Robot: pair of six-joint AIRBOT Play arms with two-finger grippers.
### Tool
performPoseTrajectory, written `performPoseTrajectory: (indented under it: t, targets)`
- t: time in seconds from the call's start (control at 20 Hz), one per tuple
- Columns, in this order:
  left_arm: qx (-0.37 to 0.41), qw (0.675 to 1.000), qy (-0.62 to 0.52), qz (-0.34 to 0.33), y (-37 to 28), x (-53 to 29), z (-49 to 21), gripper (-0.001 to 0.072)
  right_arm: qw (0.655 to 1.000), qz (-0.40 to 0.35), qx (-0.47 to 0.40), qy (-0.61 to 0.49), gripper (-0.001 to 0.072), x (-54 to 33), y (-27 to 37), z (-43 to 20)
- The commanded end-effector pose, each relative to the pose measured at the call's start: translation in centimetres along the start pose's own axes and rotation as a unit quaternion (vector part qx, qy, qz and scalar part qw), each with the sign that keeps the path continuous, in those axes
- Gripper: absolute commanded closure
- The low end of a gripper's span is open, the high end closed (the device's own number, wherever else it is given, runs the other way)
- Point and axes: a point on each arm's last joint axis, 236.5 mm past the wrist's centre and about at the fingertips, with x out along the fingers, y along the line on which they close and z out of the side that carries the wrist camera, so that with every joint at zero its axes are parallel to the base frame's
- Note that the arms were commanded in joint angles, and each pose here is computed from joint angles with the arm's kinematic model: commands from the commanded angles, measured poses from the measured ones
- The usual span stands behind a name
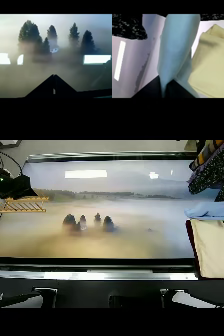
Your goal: Fold the clothes and pants, and hang the long-sleeved shirts on hangers.
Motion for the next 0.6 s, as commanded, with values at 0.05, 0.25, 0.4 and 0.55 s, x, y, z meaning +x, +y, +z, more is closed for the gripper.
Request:
performPoseTrajectory:
  t: [0.05, 0.25, 0.4, 0.55]
  targets:
    - [0.000, 1.000, 0.000, 0.000, 0.0, 0.0, 0.0, 0.0689, 0.993, -0.112, -0.007, 0.026, 0.0682, -1.8, -5.2, -1.5]
    - [0.000, 1.000, 0.001, 0.000, 0.0, 0.0, -0.1, 0.0690, 0.976, -0.214, -0.023, 0.043, 0.0682, -3.2, -9.9, -2.2]
    - [0.000, 1.000, 0.001, 0.000, 0.1, 0.0, -0.1, 0.0689, 0.951, -0.296, -0.051, 0.075, 0.0682, -3.4, -14.5, -3.5]
    - [0.005, 1.000, 0.002, 0.001, 0.1, 0.0, -0.1, 0.0689, 0.919, -0.374, -0.068, 0.103, 0.0682, -3.4, -19.6, -5.5]
